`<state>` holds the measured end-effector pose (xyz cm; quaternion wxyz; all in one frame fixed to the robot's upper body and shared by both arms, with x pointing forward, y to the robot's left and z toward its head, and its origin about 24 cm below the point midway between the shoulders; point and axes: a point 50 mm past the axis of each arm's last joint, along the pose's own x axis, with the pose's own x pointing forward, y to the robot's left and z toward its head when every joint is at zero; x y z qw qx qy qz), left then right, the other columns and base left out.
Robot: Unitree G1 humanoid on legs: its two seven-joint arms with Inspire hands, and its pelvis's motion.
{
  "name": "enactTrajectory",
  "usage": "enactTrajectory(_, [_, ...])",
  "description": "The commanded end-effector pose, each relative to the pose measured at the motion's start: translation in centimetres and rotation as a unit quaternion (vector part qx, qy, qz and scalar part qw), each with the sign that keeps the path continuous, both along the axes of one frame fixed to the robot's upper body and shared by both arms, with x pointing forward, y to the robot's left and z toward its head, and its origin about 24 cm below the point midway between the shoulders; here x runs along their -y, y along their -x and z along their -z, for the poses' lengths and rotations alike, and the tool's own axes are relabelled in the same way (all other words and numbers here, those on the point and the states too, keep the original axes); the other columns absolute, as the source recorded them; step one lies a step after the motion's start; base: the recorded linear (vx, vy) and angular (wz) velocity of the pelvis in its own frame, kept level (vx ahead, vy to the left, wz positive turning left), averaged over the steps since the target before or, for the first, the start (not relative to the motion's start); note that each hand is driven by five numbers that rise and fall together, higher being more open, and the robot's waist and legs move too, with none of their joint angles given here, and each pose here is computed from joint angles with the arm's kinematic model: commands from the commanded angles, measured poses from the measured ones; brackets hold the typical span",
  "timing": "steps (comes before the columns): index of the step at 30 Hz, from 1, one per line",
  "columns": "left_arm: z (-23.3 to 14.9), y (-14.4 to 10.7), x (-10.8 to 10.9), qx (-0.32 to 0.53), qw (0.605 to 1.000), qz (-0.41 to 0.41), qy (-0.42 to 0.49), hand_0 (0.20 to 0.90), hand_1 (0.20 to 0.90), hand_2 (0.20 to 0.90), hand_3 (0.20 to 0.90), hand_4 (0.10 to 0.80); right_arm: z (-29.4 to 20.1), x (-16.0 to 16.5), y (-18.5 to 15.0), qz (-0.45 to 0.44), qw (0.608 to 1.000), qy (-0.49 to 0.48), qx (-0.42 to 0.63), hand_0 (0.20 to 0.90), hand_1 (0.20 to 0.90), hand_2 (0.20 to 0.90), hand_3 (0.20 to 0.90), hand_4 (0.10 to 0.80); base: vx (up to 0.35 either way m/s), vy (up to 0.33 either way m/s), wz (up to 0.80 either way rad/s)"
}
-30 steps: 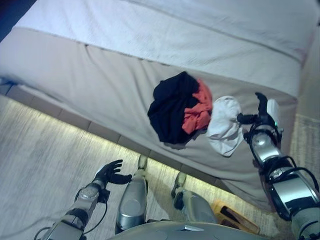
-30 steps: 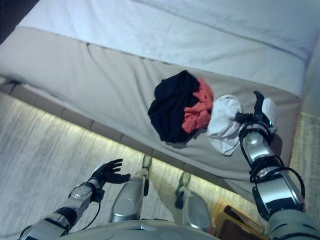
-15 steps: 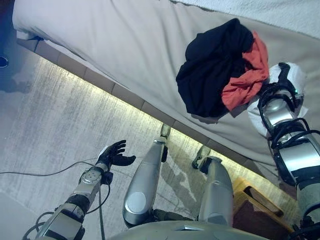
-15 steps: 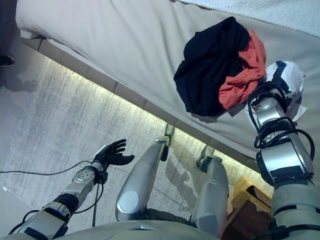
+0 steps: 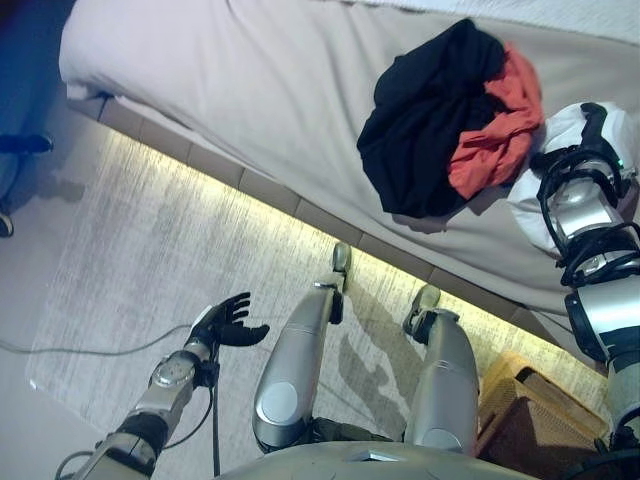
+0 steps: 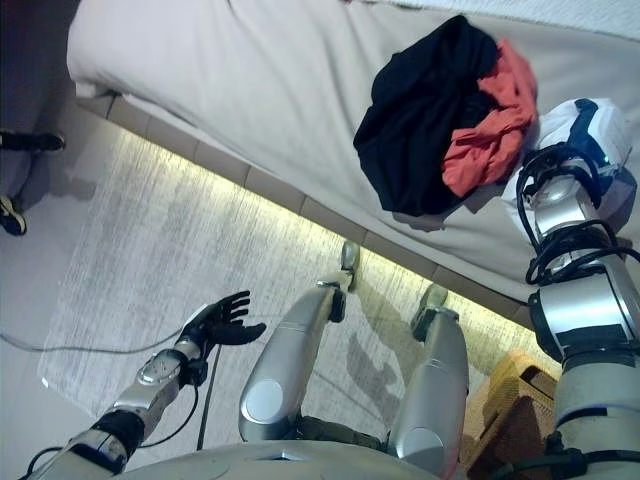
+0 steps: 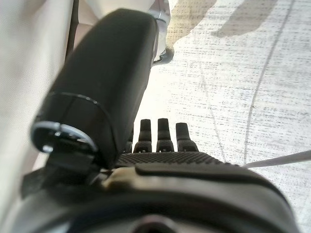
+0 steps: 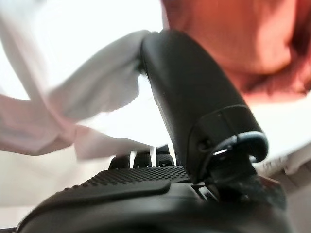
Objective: Pick up the clothes from the bed and place them into the basket
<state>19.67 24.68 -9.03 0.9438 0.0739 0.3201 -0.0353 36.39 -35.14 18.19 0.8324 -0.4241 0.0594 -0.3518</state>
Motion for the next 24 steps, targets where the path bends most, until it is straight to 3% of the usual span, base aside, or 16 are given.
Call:
enactTrajectory(1, [0.2,1.5,-1.2,0.000,1.000,-0.016,0.002,0.900,0.900,0.900,0.900,0.800,-3.4,4.1,2.8,0.047,0.995,0.066,0.051,0.900,0.900,0.900,0.900,0.800,0.028,0.023,-0.10])
enactTrajectory(8, [0.3,1.1,-0.7,0.004,1.000,-0.021,0.002,0.900,0.900,0.900,0.900,0.800,-2.2,3.8,2.5,0.006,0.999,0.037,0.010,0.900,0.900,0.900,0.900,0.800,-0.007,0.003,-0.14])
enactTrajectory(14, [0.2,0.4,-0.6,0.001,1.000,-0.024,-0.002,0.900,0.900,0.900,0.900,0.800,-2.2,1.1,0.5,-0.111,0.993,-0.011,-0.025,0.900,0.900,0.900,0.900,0.800,-0.048,-0.005,-0.04])
enactTrajectory(18, [0.1,0.1,-0.4,0.007,1.000,-0.030,0.002,0.900,0.900,0.900,0.900,0.800,-1.3,0.6,0.0,-0.117,0.990,-0.046,-0.060,0.900,0.900,0.900,0.900,0.800,-0.034,0.012,-0.04])
enactTrajectory(19, [0.2,0.1,-0.4,0.006,1.000,-0.029,0.001,0.900,0.900,0.900,0.900,0.800,-0.8,0.6,0.0,-0.114,0.990,-0.051,-0.068,0.564,0.564,0.564,0.507,0.407,0.000,0.000,0.00])
enactTrajectory(20, [0.2,0.1,-0.4,0.006,1.000,-0.028,0.001,0.900,0.900,0.900,0.900,0.800,-0.8,0.6,-0.1,-0.114,0.990,-0.050,-0.068,0.300,0.300,0.300,0.200,0.100,0.005,0.005,0.05])
enactTrajectory(24, [0.2,0.2,-0.2,0.006,1.000,-0.022,0.004,0.900,0.900,0.900,0.900,0.800,-0.6,0.9,0.2,-0.089,0.994,-0.049,-0.051,0.300,0.300,0.300,0.200,0.100,-0.002,0.006,0.10])
